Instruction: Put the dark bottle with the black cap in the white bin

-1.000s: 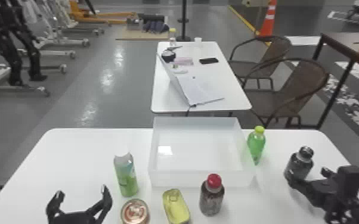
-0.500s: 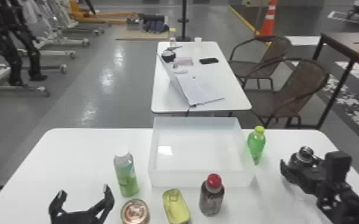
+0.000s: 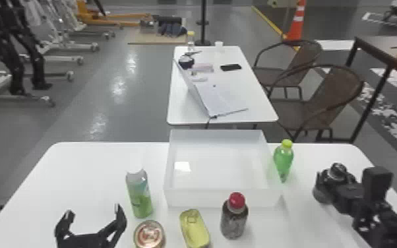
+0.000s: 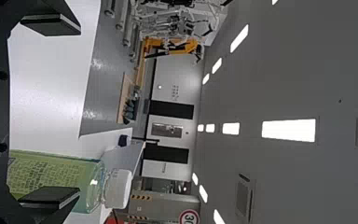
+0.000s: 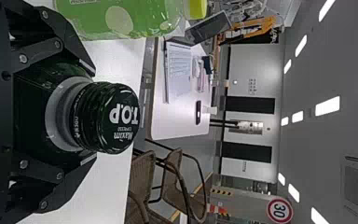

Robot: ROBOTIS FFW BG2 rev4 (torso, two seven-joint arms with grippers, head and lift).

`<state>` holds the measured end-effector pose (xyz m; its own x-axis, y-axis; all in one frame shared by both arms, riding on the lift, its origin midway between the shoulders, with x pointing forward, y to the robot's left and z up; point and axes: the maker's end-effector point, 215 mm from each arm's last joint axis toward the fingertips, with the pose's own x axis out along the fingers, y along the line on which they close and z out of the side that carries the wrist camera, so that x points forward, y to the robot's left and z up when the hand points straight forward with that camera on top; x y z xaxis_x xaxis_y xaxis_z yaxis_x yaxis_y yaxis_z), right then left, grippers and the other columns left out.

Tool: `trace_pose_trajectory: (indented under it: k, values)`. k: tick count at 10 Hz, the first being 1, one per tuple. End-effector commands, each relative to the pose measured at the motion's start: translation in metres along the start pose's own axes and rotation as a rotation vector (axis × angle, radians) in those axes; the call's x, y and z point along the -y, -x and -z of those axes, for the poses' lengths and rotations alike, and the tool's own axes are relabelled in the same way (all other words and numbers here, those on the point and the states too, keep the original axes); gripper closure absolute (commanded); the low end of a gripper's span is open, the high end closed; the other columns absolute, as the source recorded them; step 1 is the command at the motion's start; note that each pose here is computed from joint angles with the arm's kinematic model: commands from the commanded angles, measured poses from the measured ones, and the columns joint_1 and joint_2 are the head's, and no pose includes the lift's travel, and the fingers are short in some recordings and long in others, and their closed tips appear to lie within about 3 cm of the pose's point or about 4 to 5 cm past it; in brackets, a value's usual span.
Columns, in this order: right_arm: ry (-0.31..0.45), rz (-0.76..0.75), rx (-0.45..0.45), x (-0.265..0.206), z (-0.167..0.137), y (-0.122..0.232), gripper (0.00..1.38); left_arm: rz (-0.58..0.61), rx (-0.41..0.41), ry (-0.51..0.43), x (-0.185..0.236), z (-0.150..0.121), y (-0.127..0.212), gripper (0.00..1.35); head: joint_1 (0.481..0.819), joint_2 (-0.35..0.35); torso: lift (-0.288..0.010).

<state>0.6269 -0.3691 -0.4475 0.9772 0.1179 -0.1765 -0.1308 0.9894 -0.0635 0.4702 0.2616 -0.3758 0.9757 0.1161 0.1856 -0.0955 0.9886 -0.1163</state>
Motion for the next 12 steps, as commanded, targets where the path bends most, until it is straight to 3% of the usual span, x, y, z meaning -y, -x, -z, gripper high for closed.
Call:
trace_pose_trajectory:
  k: [1, 3, 8, 10, 12]
  values:
    - [0.001, -0.001, 0.004, -0.001, -0.002, 0.000, 1.03, -0.002, 0.001, 0.005, 0.001, 0.000, 0.000, 0.10, 0.549, 0.000, -0.100]
    - [-0.013, -0.013, 0.049, -0.008, -0.023, 0.005, 1.03, 0.001, 0.000, 0.007, 0.002, 0.001, 0.000, 0.10, 0.549, 0.000, -0.100]
    - [-0.151, 0.004, 0.148, -0.059, -0.115, 0.046, 1.03, 0.002, -0.009, 0.011, 0.004, 0.003, -0.002, 0.10, 0.549, 0.000, -0.100]
    - [-0.201, -0.043, 0.199, -0.094, -0.150, 0.036, 1.03, 0.008, -0.015, 0.013, 0.008, 0.005, -0.003, 0.10, 0.549, 0.000, -0.100]
    - [-0.208, -0.108, 0.208, -0.125, -0.162, 0.014, 1.03, 0.014, -0.022, 0.016, 0.011, 0.007, -0.004, 0.10, 0.549, 0.000, -0.100]
